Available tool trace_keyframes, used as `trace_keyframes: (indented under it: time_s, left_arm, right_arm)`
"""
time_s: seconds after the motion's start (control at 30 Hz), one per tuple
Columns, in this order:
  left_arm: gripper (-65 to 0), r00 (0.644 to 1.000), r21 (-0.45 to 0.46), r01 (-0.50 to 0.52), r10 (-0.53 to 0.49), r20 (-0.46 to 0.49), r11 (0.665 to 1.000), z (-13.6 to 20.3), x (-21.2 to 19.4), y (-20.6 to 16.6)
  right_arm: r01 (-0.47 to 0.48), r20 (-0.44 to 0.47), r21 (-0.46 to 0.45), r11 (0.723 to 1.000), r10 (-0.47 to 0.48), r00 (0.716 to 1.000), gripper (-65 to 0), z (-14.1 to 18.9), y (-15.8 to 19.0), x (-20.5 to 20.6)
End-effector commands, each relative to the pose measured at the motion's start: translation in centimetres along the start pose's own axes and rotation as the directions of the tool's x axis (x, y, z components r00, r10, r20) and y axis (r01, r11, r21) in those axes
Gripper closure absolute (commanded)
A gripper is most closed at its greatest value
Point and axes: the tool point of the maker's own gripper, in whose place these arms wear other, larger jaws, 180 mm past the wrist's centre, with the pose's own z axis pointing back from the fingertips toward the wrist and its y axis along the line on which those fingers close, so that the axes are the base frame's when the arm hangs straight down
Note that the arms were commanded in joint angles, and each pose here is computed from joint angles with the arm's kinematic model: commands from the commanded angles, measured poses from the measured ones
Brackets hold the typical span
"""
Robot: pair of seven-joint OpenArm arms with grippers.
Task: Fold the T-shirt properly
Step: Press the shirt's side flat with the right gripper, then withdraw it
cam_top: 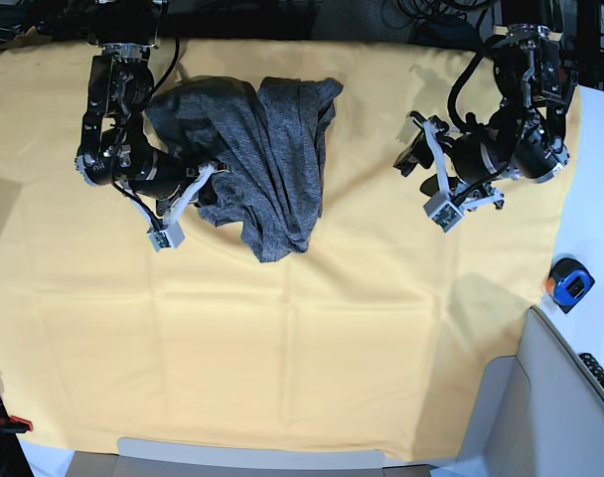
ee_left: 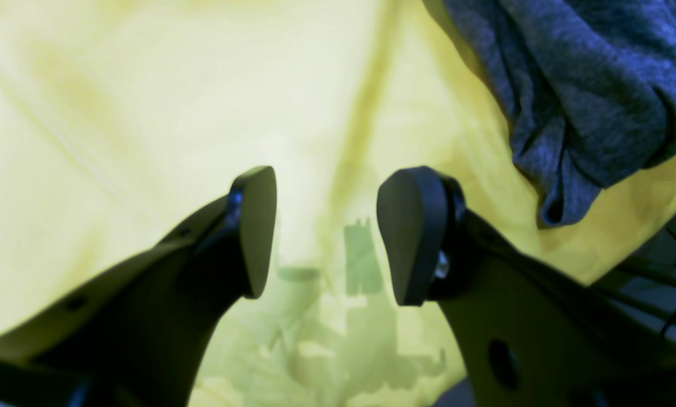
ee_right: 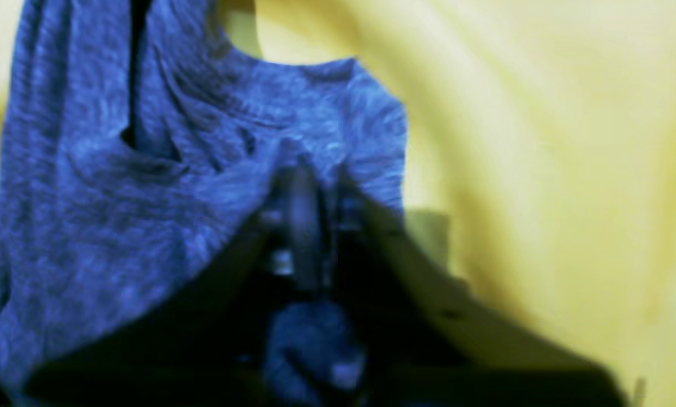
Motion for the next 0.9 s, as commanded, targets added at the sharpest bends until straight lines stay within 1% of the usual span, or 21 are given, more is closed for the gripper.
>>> trace_keyframes:
  time_s: [0.0,0.1,0.27,0.33,0.43,0.57,0.77,0.8,0.87]
  left_arm:
    - [-31.1,0.999,0.01,0.017,-0.017,0.027,1.0,0.5,0.8,0.3]
    - [-31.1,1.0,0.005,0.01,-0.01,0.017,1.0,0.4,0.3,0.1]
    - [-31.1,1.0,-0.007,0.002,-0.002,0.004,1.0,0.2,-0.4,-0.4]
    - [-31.1,1.0,-0.012,0.0,0.001,0.024,1.0,0.2,-0.2,-0.6]
    - [-31.1,0.999,-0.025,-0.01,0.011,0.031,1.0,0.0,-0.7,-1.1]
    - [-31.1,1.0,-0.028,-0.014,0.015,0.027,1.0,0.0,-0.9,-1.2]
    - [-31.1,1.0,-0.029,-0.015,0.015,0.026,0.999,0.0,-1.0,-1.3]
    - [-31.1,1.0,-0.029,-0.015,0.015,0.026,0.999,0.0,-1.0,-1.3]
    - [-31.1,1.0,-0.029,-0.015,0.015,0.026,0.999,0.0,-1.0,-1.3]
  right_arm:
    - [-0.021,0.057,0.001,1.0,0.02,0.998,0.0,0.4,0.0,2.1]
    - [-0.031,0.085,-0.012,0.999,0.032,0.996,-1.1,0.8,-0.5,3.8]
    - [-0.062,0.15,-0.03,0.998,0.066,0.987,-0.7,1.6,-0.7,7.4]
    - [-0.074,0.156,-0.061,0.995,0.083,0.984,-0.7,1.8,-1.1,8.1]
    - [-0.092,0.141,-0.139,0.986,0.112,0.984,-0.7,1.8,-2.2,8.3]
    - [-0.107,0.164,-0.231,0.967,0.148,0.975,-0.7,1.5,-3.1,8.6]
    - [-0.122,0.147,-0.307,0.944,0.174,0.974,-1.1,0.9,-3.1,7.9]
    - [-0.124,0.146,-0.313,0.942,0.176,0.974,-1.8,0.9,-3.2,7.9]
    - [-0.126,0.158,-0.317,0.94,0.184,0.97,-6.7,1.2,-3.1,8.4]
